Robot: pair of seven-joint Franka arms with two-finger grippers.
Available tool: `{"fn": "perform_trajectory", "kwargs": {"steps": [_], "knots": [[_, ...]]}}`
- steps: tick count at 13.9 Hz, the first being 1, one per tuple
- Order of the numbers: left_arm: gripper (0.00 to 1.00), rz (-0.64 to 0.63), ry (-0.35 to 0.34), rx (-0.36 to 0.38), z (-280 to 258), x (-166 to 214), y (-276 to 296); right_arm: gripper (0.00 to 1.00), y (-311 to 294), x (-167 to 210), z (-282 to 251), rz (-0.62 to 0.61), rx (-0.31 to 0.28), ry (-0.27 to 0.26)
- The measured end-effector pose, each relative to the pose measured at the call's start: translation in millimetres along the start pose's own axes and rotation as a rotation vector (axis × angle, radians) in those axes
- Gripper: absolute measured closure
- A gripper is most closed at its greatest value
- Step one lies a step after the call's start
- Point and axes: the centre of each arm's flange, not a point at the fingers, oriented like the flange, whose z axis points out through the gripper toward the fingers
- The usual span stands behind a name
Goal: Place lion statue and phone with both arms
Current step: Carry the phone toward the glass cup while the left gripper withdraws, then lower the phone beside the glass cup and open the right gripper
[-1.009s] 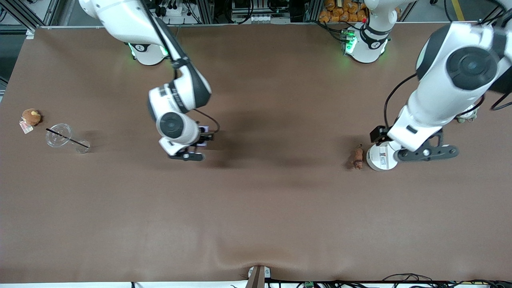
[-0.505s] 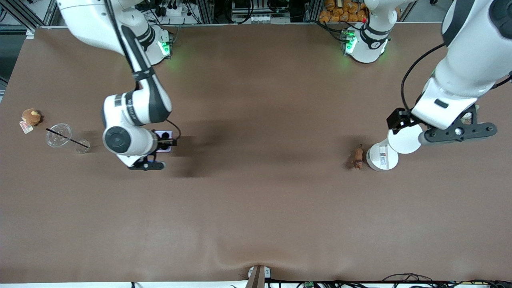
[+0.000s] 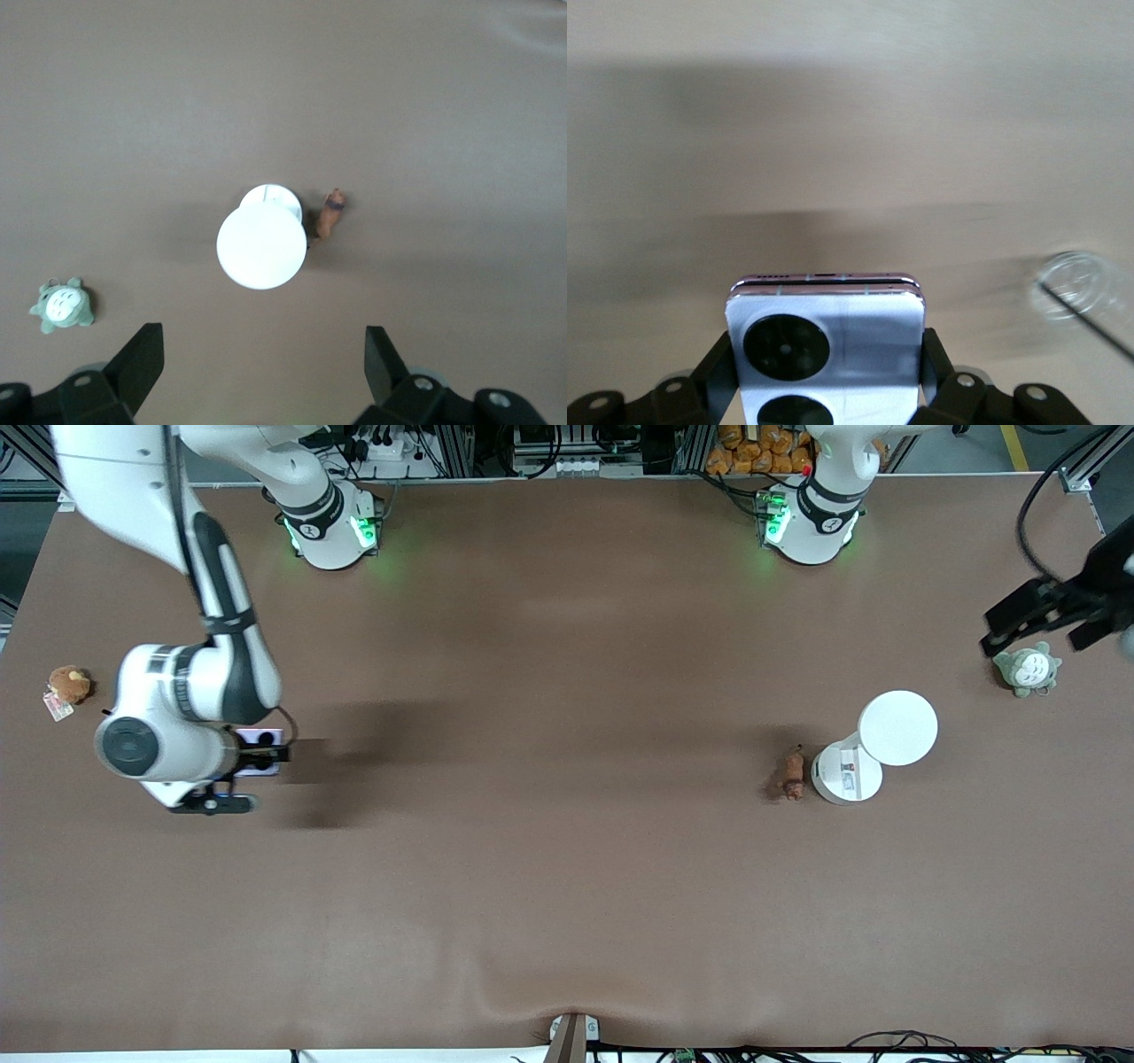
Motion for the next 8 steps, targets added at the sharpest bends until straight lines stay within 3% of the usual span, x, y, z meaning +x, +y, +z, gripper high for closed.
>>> {"fn": "perform_trajectory", "kwargs": {"steps": [4, 8], "knots": [[0.00, 0.005, -0.018, 0.007, -7.4, -14.2, 1.7, 0.16, 33.3, -0.2, 39.8, 0.012, 0.009, 0.029], [0.00, 0.016, -0.039, 0.011, 1.3, -16.6, 7.0, 0.16, 41.7, -4.7, 66.6, 0.006, 0.096, 0.009]]}}
